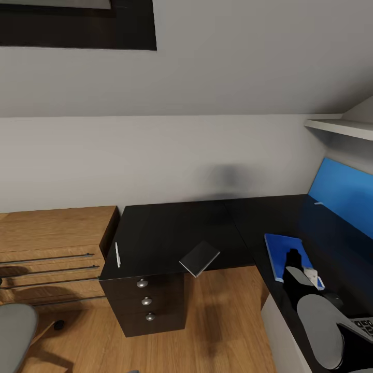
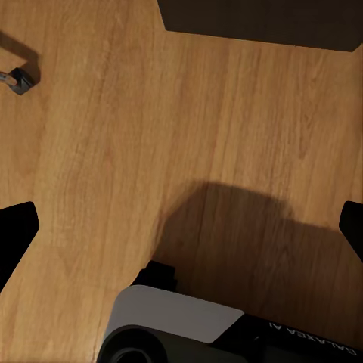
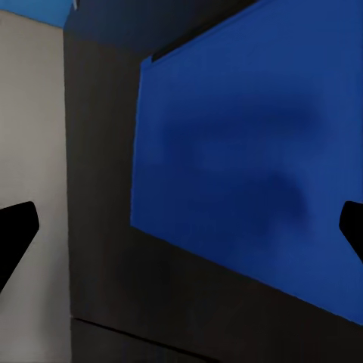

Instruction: In the bedroom, organize the workspace by keeping the computer under the desk, ensuring the monitor is on the desk, placing the keyboard on the desk next to the monitor, placing the mouse on the desk next to the keyboard, moving the folder from the swivel chair onto the desk next to the mouse, stacking the notebook on top of the folder with the pen on top of the notebook, and positioning the swivel chair next to the desk.

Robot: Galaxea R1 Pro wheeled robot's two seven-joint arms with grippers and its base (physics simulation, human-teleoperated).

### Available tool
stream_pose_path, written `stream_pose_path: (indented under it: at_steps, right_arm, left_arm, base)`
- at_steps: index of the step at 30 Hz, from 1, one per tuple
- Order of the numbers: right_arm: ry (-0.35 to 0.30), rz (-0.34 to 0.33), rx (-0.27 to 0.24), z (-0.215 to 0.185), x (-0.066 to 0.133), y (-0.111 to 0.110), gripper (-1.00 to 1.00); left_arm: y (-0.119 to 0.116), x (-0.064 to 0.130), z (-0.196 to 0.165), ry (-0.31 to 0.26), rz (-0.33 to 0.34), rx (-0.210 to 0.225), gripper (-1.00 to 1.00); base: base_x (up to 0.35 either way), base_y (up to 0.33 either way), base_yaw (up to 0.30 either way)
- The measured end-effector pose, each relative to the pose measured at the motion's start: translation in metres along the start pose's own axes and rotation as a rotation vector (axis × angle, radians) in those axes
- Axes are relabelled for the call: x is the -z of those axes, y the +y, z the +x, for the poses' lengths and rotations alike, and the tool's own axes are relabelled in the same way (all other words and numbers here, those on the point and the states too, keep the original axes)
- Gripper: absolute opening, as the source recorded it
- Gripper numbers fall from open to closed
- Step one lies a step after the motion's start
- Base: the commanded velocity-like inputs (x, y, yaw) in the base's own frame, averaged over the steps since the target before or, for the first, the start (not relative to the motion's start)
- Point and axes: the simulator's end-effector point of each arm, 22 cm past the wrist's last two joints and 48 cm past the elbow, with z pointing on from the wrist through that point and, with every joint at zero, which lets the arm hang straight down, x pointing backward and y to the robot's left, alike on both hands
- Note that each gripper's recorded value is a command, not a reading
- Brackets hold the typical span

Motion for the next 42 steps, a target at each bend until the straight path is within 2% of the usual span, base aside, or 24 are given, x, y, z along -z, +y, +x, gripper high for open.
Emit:
stream_pose_path:
  at_steps: [4,5,14,15,21,29,33,34,38,39,42]
  right_arm:
    - [0.002,-0.018,0.004,0.001,0.000,0.004,1.00]
    - [0.012,-0.063,0.008,0.007,0.002,0.013,1.00]
    - [0.078,-0.199,0.015,0.054,0.023,0.038,1.00]
    - [0.102,-0.236,0.018,0.071,0.032,0.044,1.00]
    - [0.141,-0.253,0.012,0.099,0.046,0.044,1.00]
    - [0.170,-0.245,0.019,0.115,0.055,0.037,1.00]
    - [0.193,-0.297,0.016,0.129,0.066,0.047,1.00]
    - [0.210,-0.349,0.010,0.139,0.075,0.056,1.00]
    - [0.222,-0.376,0.009,0.145,0.081,0.061,1.00]
    - [0.242,-0.398,0.041,0.153,0.086,0.061,1.00]
    - [0.270,-0.407,0.086,0.165,0.092,0.055,1.00]
  left_arm:
    - [0.000,0.000,0.000,0.000,0.000,0.000,1.00]
    - [0.000,0.000,0.000,-0.001,0.001,-0.001,1.00]
    - [-0.001,0.000,0.000,-0.002,0.001,-0.002,1.00]
    - [-0.001,0.000,0.000,-0.002,0.001,-0.003,1.00]
    - [-0.001,0.000,-0.001,-0.003,0.002,-0.003,1.00]
    - [-0.001,0.001,-0.003,-0.010,0.003,-0.001,1.00]
    - [-0.002,0.001,-0.004,-0.012,0.004,0.000,1.00]
    - [-0.002,0.001,-0.004,-0.012,0.004,0.000,1.00]
    - [-0.002,0.001,-0.005,-0.012,0.004,0.000,1.00]
    - [-0.002,0.001,-0.005,-0.012,0.004,0.000,1.00]
    - [-0.002,0.001,-0.005,-0.012,0.004,0.000,1.00]
  base:
    - [0.000,0.000,0.000]
    - [0.000,0.000,0.000]
    - [0.000,0.000,0.000]
    - [0.000,0.000,0.000]
    - [0.000,0.000,0.027]
    - [0.000,0.000,0.166]
    - [0.000,0.000,0.120]
    - [0.000,0.000,0.037]
    - [0.000,0.000,0.020]
    - [0.000,0.000,0.005]
    - [0.000,0.000,0.003]
